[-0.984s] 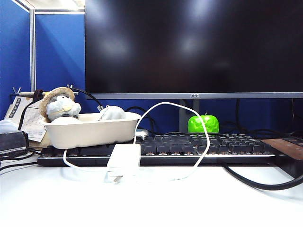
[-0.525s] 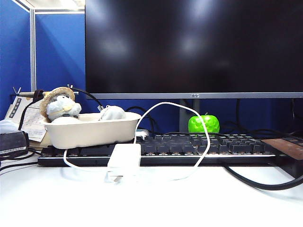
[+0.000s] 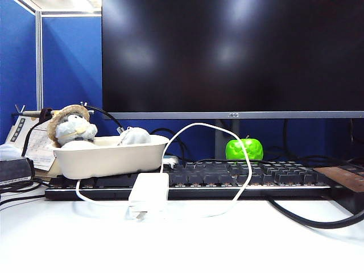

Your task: Identity fluffy octopus among items on the table, put them into the paper lunch box.

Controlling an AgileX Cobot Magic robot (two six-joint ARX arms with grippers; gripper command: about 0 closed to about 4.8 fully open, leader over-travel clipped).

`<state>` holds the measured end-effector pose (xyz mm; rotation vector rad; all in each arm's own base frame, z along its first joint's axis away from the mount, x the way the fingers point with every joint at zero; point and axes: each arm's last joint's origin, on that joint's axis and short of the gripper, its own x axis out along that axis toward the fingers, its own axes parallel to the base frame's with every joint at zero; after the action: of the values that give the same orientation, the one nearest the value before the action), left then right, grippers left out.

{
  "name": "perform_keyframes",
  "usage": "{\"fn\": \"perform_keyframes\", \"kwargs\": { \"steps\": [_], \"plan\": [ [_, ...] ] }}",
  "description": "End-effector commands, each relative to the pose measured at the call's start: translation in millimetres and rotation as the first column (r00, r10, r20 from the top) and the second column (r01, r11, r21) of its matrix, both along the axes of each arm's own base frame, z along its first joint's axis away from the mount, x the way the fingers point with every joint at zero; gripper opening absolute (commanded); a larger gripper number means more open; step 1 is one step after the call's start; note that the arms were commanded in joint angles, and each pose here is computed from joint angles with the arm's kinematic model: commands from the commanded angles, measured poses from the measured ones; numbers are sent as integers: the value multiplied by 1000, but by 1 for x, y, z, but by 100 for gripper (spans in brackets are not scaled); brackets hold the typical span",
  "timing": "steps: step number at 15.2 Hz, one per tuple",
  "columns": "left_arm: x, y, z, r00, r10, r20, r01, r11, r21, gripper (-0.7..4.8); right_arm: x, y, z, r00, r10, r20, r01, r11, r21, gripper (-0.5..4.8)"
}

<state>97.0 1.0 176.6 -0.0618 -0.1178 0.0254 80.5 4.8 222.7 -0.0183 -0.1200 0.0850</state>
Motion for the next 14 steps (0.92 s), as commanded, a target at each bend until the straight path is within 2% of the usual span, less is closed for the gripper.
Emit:
{"fn": "perform_keyframes", "kwargs": {
  "steps": [1, 5, 10, 14],
  "plan": [
    [0, 0, 1, 1000, -2, 15, 2, 1000, 1, -2, 7, 1, -20, 999, 13, -43, -10, 999, 51, -6],
    [0, 0, 1, 1000, -2, 14, 2, 1000, 1, -2, 12, 1, -37, 996, 14, -85, -9, 998, 67, -6],
    [0, 0, 1, 1000, -2, 14, 2, 1000, 1, -2, 16, 1, -48, 999, 11, -48, -8, 998, 68, -6],
    [0, 0, 1, 1000, -2, 14, 2, 1000, 1, -2, 16, -3, -49, 998, -41, -50, 45, 997, 69, -6]
  ]
}}
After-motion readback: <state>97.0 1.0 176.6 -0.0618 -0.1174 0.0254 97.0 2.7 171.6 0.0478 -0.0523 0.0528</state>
